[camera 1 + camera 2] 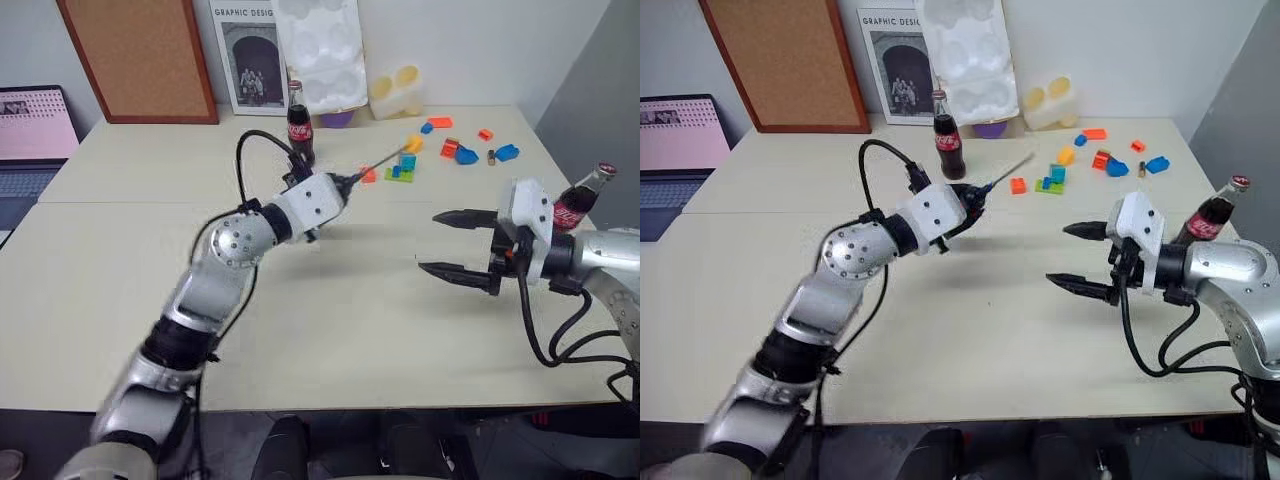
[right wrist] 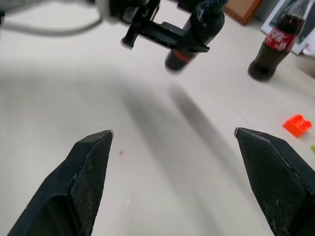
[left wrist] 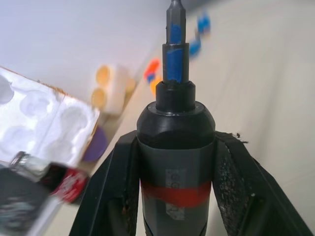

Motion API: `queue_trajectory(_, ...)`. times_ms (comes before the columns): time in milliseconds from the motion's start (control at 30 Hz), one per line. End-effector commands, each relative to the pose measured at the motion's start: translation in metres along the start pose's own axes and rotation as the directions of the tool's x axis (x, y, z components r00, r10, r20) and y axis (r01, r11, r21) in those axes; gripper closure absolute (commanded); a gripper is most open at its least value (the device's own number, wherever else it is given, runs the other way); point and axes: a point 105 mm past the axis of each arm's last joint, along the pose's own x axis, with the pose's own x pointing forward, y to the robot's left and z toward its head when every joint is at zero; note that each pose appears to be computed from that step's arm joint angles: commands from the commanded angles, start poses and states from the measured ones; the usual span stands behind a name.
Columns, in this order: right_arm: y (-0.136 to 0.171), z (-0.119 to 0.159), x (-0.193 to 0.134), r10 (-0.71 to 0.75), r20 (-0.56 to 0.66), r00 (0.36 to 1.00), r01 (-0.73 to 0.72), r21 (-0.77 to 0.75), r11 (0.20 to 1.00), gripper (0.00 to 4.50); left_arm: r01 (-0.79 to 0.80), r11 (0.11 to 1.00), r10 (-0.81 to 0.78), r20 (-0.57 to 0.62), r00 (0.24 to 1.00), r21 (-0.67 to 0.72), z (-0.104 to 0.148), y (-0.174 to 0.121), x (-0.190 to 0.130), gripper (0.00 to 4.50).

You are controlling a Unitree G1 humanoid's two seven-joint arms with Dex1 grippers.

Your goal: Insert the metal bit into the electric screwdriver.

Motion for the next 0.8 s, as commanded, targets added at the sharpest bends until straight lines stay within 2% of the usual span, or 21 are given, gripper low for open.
queue_trajectory(33, 0.003, 0.009, -0.003, -0.036, -0.037, 0.999, 0.033, -0.076, 0.997, 0.34, 0.136, 0.957, -0.119, -0.079, 0.99, 0.258, -0.012, 0.0, 0.011, 2.84)
queue_trajectory(133, -0.008, 0.005, -0.002, -0.113, -0.072, 0.991, 0.103, -0.132, 0.986, 0.34, 0.306, 0.906, -0.269, -0.159, 0.95, 0.294, -0.032, -0.023, 0.019, 2.84)
queue_trajectory(267, -0.013, -0.002, 0.003, -0.153, -0.12, 0.981, 0.135, -0.148, 0.98, 0.34, 0.403, 0.869, -0.364, -0.179, 0.914, 0.287, -0.037, -0.039, 0.03, 2.84)
queue_trajectory(333, -0.011, -0.007, 0.012, -0.151, -0.142, 0.978, 0.125, -0.175, 0.977, 0.34, 0.514, 0.817, -0.466, -0.227, 0.855, 0.262, -0.044, -0.059, 0.035, 2.84)
queue_trajectory(433, -0.007, -0.008, 0.018, -0.13, -0.146, 0.981, 0.103, -0.179, 0.978, 0.34, 0.59, 0.774, -0.54, -0.245, 0.805, 0.232, -0.048, -0.072, 0.036, 2.84)
queue_trajectory(567, -0.004, -0.005, 0.023, -0.115, -0.13, 0.985, 0.094, -0.16, 0.983, 0.34, 0.623, 0.751, -0.563, -0.284, 0.776, 0.216, -0.058, -0.078, 0.035, 2.84)
queue_trajectory(633, -0.002, -0.004, 0.025, -0.103, -0.125, 0.987, 0.084, -0.154, 0.985, 0.34, 0.635, 0.75, -0.577, -0.284, 0.765, 0.187, -0.06, -0.082, 0.034, 2.14)
queue_trajectory(800, -0.002, -0.004, 0.024, -0.101, -0.124, 0.987, 0.083, -0.144, 0.986, 0.34, 0.644, 0.75, -0.595, -0.274, 0.756, 0.147, -0.062, -0.087, 0.033, 1.25)
